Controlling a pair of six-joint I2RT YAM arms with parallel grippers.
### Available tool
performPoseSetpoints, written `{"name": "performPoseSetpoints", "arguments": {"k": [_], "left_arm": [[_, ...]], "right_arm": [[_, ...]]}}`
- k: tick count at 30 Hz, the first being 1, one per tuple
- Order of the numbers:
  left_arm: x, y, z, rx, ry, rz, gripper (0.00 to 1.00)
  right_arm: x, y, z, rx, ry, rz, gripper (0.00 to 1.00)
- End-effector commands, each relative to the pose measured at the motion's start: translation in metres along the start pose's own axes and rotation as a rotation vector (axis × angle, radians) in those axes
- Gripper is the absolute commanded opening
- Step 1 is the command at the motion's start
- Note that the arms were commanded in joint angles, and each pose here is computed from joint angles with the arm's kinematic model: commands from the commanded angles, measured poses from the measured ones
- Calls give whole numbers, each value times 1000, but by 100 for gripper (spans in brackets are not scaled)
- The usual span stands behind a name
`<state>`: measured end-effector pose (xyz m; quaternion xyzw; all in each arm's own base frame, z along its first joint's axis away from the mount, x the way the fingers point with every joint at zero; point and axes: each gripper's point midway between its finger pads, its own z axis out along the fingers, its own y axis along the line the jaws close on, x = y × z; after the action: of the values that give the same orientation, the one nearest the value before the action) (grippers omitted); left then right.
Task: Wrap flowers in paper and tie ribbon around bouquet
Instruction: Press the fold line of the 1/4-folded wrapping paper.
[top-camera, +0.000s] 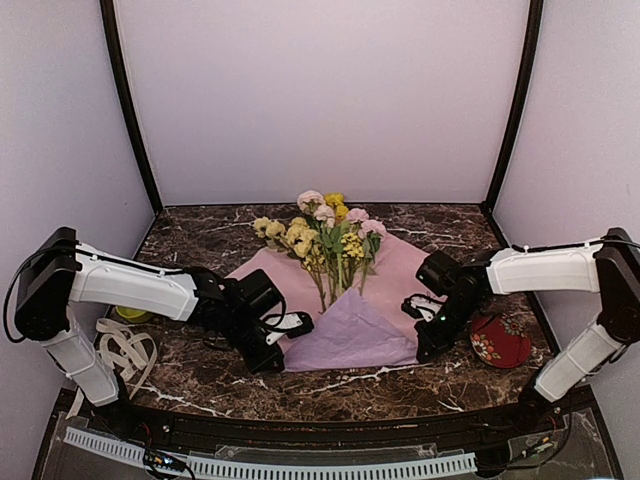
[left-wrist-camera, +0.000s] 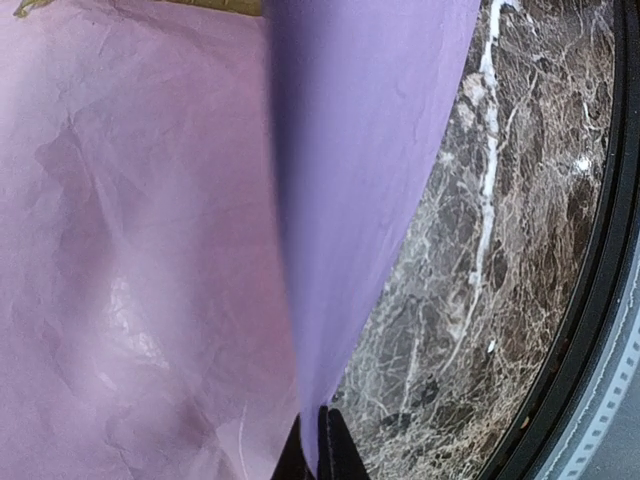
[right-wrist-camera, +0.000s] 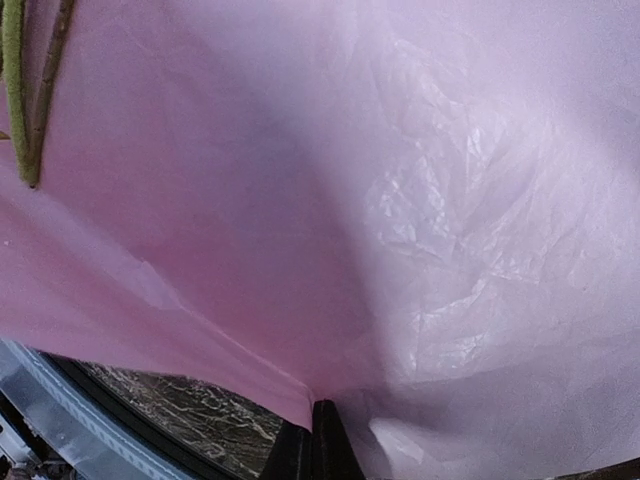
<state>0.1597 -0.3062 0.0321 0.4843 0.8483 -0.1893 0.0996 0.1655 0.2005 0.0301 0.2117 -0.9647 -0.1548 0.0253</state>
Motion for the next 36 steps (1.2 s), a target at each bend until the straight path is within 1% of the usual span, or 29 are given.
{"name": "performPoseSetpoints", "arguments": {"k": [1, 10, 14, 17, 20, 23, 27, 29, 31, 32, 33, 34, 36], "left_arm": [[7, 2, -15, -19, 40, 1, 0], [10, 6, -15, -39, 59, 16, 0], [11, 12, -4, -41, 84, 0, 0], [15, 16, 3, -39, 103, -13, 0], [16, 19, 6, -37, 103, -23, 0], [16, 18, 8, -24, 105, -24, 0], [18, 16, 10, -8, 107, -27, 0], [21, 16, 13, -4, 119, -30, 0], [22, 16, 15, -2, 130, -35, 0], [22, 16, 15, 2, 130, -35, 0], [21, 16, 16, 5, 129, -35, 0], [20, 15, 16, 6, 130, -36, 0], [19, 15, 16, 8, 128, -39, 0]], "right_arm": [[5, 0, -18, 14, 9, 3, 0], [6, -7, -15, 49, 20, 9, 0], [-1, -8, -7, 50, 25, 6, 0], [-5, -14, -6, 85, 18, 8, 0], [-8, -22, -7, 126, 8, 15, 6], [-16, -22, -15, 148, -20, 17, 21], [-41, -24, -50, 224, -148, 5, 37], [-50, -30, -67, 282, -206, 6, 40], [-57, -30, -79, 311, -251, -1, 40], [-61, -24, -83, 293, -275, -16, 40], [-66, -13, -85, 253, -303, -44, 38], [-71, 4, -87, 191, -333, -80, 34], [-76, 53, -86, 25, -375, -197, 27]]}}
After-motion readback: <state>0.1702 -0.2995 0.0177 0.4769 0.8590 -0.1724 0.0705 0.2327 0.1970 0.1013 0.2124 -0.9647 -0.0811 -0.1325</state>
